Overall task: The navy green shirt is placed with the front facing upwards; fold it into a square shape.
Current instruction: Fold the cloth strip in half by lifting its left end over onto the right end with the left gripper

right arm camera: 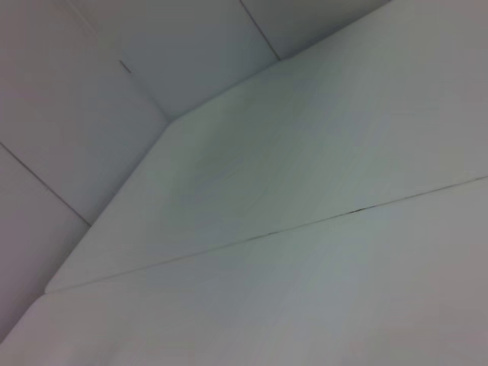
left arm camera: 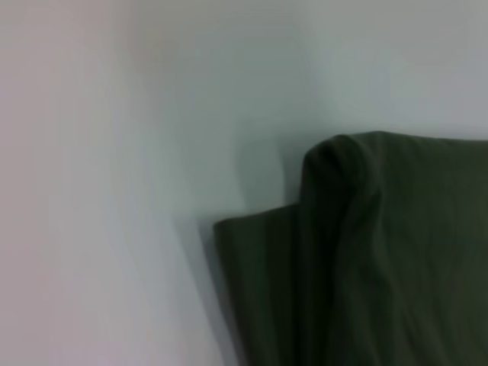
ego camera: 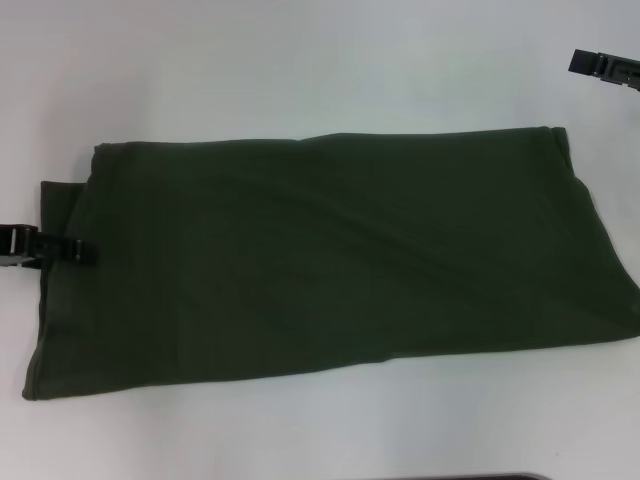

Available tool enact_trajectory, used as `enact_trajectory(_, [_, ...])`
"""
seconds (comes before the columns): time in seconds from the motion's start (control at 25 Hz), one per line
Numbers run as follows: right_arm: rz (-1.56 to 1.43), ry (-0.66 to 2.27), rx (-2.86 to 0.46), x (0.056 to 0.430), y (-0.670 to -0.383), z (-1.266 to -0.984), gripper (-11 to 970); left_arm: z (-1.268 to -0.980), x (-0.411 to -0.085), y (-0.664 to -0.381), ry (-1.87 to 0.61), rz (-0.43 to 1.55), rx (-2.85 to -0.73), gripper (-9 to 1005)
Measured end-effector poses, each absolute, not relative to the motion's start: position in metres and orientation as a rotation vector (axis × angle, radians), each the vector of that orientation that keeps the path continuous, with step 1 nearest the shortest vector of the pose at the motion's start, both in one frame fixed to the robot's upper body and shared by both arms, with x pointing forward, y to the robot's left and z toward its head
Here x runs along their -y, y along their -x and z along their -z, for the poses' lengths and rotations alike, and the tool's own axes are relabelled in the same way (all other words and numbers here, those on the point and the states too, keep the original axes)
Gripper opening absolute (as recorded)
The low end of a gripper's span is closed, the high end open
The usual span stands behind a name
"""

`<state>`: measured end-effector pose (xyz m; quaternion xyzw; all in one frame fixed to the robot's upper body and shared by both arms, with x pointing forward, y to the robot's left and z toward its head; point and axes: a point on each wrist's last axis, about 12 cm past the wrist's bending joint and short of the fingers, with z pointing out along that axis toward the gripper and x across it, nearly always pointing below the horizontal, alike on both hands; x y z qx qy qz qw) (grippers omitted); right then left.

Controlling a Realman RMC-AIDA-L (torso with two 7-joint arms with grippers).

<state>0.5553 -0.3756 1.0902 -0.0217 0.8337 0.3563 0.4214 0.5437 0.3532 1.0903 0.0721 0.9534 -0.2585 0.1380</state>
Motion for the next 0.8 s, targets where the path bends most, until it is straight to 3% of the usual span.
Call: enact_trajectory(0.8, [-0.886, 0.05, -2.089, 0.377, -0.555, -1.09, 920, -1.101, -0.337, -0.555, -0.279, 0.787, -2.752, 891])
